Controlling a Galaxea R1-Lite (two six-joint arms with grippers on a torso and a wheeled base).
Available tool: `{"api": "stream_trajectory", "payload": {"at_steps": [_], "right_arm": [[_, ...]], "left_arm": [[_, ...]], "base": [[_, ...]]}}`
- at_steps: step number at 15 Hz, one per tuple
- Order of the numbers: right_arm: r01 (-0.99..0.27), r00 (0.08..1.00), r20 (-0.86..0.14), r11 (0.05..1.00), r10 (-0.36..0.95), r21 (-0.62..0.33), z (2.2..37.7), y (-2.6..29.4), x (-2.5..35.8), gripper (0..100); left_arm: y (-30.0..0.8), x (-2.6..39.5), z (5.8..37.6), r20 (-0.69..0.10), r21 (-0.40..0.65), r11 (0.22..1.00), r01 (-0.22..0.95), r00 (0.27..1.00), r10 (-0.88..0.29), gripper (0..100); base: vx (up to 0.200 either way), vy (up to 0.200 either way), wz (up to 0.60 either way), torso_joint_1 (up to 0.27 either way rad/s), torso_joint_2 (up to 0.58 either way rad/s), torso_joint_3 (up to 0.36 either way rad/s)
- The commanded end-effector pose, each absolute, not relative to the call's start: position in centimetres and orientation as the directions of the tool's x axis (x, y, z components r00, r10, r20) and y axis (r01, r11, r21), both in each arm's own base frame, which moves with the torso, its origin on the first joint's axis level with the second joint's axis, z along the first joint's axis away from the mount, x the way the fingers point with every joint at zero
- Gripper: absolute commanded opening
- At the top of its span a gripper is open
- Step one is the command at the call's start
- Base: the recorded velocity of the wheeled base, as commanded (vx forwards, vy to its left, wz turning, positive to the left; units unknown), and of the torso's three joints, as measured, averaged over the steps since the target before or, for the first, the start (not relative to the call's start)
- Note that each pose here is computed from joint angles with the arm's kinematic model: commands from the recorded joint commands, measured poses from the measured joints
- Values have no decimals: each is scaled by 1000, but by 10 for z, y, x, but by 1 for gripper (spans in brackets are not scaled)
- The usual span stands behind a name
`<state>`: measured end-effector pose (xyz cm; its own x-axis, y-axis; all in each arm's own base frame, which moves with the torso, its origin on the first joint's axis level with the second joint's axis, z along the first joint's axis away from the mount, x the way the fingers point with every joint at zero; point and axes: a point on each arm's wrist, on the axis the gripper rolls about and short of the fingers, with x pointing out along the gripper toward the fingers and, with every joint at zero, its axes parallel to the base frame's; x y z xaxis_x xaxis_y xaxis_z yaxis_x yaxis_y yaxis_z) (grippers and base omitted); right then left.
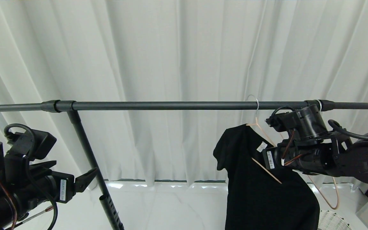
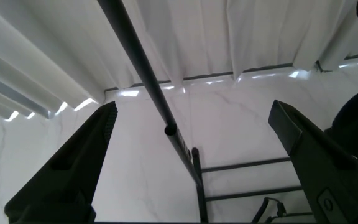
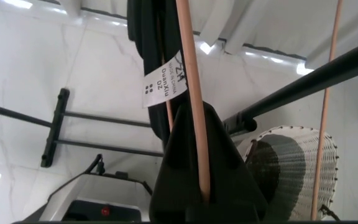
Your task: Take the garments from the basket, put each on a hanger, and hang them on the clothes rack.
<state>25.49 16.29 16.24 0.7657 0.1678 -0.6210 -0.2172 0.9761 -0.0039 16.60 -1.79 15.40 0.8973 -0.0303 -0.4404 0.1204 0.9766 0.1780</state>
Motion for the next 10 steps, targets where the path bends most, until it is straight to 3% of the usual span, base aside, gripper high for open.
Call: {"api": "stream_trajectory", "payload": {"at_steps": [1, 4, 5, 10], "right_arm": [[-218, 759, -629, 976, 165, -7, 159, 164, 256, 0], [-221, 760, -628, 975, 169, -4, 160, 164, 254, 0], [-225, 760, -626, 974, 175, -1, 161, 165, 253, 100], [-220, 787, -585, 975, 196, 31, 177, 162, 245, 100]], "left_arm": [[-18, 167, 154, -443, 178, 977, 121, 896, -31, 100], [-18, 167, 154, -440, 178, 977, 119, 897, -29, 100], [-18, 168, 156, -436, 177, 977, 118, 899, -30, 100], [-18, 169, 158, -428, 174, 978, 112, 903, -27, 100]], "base": [[0, 0, 0, 0, 0, 0], [0, 0, 0, 0, 0, 0], [0, 0, 0, 0, 0, 0], [0, 0, 0, 0, 0, 0]]}}
